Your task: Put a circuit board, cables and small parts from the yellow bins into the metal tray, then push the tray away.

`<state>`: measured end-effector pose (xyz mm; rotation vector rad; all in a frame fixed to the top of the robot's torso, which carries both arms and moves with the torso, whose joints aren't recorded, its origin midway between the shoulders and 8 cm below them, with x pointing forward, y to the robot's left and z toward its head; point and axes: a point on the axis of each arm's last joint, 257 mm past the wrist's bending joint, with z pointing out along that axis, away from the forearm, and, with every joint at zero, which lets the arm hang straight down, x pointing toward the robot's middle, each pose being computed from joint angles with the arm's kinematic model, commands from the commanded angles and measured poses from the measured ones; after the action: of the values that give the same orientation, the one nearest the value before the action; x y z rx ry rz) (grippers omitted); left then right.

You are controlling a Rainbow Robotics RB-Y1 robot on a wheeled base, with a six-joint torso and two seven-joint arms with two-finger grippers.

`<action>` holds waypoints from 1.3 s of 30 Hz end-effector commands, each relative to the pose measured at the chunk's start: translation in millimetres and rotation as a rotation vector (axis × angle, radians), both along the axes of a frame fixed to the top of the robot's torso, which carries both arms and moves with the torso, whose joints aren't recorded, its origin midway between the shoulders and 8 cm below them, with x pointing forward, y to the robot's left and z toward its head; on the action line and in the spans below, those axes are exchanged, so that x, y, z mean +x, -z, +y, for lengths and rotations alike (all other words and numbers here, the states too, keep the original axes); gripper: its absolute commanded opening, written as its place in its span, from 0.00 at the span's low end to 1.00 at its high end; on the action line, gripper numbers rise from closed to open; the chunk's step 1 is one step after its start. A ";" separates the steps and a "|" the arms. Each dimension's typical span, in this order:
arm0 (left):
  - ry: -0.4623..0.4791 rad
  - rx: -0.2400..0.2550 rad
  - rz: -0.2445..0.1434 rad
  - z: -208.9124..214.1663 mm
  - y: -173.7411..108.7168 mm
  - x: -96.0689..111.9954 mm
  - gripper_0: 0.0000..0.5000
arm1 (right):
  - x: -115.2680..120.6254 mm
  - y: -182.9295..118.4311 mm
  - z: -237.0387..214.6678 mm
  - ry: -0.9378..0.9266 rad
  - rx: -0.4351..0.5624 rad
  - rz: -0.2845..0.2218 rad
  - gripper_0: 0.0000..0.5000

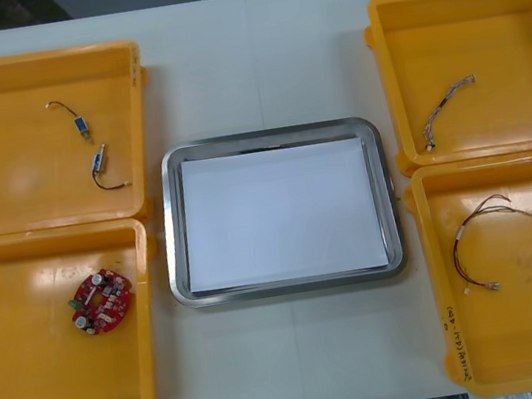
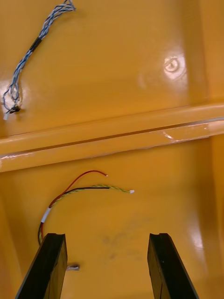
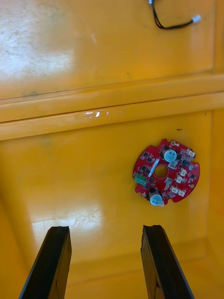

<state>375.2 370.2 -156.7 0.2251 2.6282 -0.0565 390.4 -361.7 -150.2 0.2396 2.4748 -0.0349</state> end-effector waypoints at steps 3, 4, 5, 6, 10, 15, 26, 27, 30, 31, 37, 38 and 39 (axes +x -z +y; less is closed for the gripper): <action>0.088 0.049 0.039 -10.1 26.4 -6.5 0.89 | 9.9 -7.1 37.6 -0.019 0.074 -0.044 1.00; 0.099 0.047 0.040 -13.2 29.6 -6.7 0.88 | 11.8 -8.8 40.7 -0.023 0.078 -0.050 1.00; 0.122 0.048 0.042 -17.8 36.0 -7.7 0.88 | 14.9 -11.8 45.5 -0.028 0.085 -0.060 1.00; 0.124 0.050 0.044 -17.7 37.1 -7.9 0.88 | 15.3 -12.1 46.2 -0.030 0.085 -0.061 1.00; 0.174 0.045 0.048 -28.7 52.4 -10.9 0.88 | 15.7 -5.3 54.4 -0.032 0.105 -0.048 1.00; 0.216 0.050 0.065 -35.6 70.7 -18.1 0.88 | 16.8 16.0 62.8 -0.012 0.155 0.003 1.00; 0.289 0.084 0.080 -50.4 94.0 -18.3 0.88 | 10.2 50.6 68.9 0.028 0.209 0.087 1.00; 0.292 0.082 0.081 -51.6 96.0 -17.5 0.89 | 9.4 52.3 68.9 0.031 0.208 0.091 1.00; 0.301 0.082 0.081 -53.7 104.4 -14.3 0.89 | 3.6 62.2 68.3 0.044 0.197 0.115 1.00; 0.303 0.082 0.078 -54.6 105.1 -13.0 0.89 | 2.2 64.4 68.1 0.048 0.195 0.120 1.00; 0.313 0.085 0.078 -57.6 117.4 -7.8 0.89 | -5.6 79.2 70.3 0.081 0.188 0.150 1.00; 0.314 0.081 0.077 -59.3 118.4 -6.9 0.89 | -5.5 80.4 71.1 0.091 0.187 0.150 1.00; 0.318 0.081 0.076 -59.7 120.8 -5.9 0.88 | -5.0 83.0 70.0 0.108 0.178 0.153 1.00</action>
<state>355.0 304.4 -285.4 0.5721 2.7035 -0.1299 390.4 -301.4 -222.7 0.4094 2.6057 0.1256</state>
